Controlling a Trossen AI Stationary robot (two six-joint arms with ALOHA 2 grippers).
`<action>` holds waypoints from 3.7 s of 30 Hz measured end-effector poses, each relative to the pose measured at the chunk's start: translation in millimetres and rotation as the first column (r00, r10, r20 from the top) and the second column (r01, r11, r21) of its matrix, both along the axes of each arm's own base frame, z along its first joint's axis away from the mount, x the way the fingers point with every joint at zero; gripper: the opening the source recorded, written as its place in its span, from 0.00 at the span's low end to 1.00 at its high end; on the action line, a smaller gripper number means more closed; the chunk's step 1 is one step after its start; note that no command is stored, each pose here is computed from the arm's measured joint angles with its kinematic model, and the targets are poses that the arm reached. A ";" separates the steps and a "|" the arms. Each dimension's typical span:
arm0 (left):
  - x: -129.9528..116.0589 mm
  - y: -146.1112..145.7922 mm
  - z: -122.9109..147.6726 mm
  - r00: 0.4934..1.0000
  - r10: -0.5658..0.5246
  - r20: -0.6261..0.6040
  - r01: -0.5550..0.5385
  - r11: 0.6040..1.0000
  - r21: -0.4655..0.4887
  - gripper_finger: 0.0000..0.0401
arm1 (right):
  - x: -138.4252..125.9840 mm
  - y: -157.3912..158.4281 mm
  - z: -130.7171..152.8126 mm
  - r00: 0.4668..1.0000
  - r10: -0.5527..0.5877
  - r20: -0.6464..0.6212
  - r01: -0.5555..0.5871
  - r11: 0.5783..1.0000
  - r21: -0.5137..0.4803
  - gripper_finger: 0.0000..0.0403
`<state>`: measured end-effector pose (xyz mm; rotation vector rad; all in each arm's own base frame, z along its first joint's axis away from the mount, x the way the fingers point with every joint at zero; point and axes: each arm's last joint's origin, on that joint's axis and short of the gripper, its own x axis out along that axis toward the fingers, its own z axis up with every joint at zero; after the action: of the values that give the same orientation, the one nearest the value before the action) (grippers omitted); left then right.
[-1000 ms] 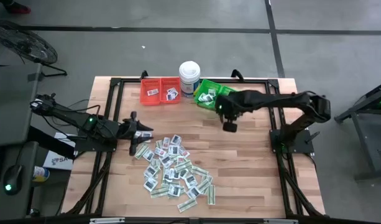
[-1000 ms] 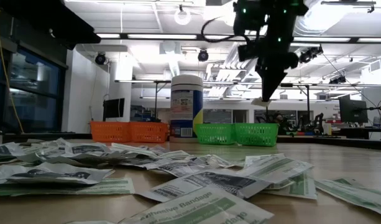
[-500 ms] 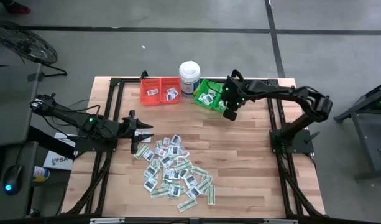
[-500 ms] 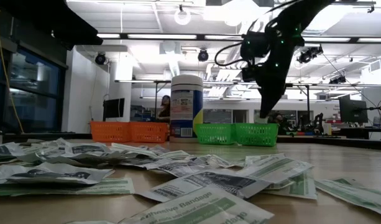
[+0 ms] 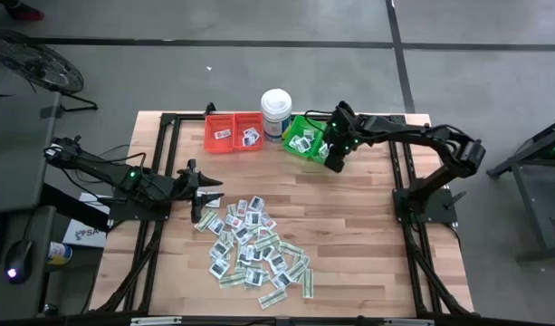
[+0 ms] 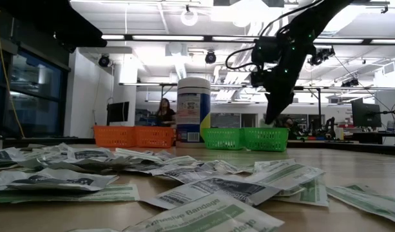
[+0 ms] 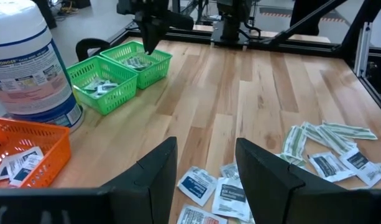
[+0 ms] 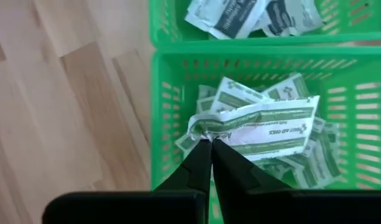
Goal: Pick & Place First Aid Supplies
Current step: Put the green bandage pack into the right green bin
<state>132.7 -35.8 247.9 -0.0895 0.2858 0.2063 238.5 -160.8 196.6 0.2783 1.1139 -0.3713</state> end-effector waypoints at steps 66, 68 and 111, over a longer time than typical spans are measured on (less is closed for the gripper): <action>0.0 -6.3 -1.7 0.974 -0.222 -0.035 0.221 0.975 -0.035 0.41 | 47.2 290.3 5.3 0.950 -0.300 0.091 0.193 0.789 0.583 0.38; 0.0 -6.9 -1.9 0.970 -0.241 -0.037 0.240 0.970 -0.037 0.41 | 51.3 299.8 -4.5 0.942 -0.324 0.085 0.212 0.774 0.597 0.38; -0.6 -9.2 -2.8 0.945 -0.322 -0.050 0.320 0.946 -0.050 0.41 | 67.8 342.5 -67.1 0.913 -0.398 0.086 0.259 0.730 0.632 0.34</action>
<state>132.1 -45.1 245.2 -0.0763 0.3580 -0.1220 306.3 181.7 129.5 1.0897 0.9357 -0.2744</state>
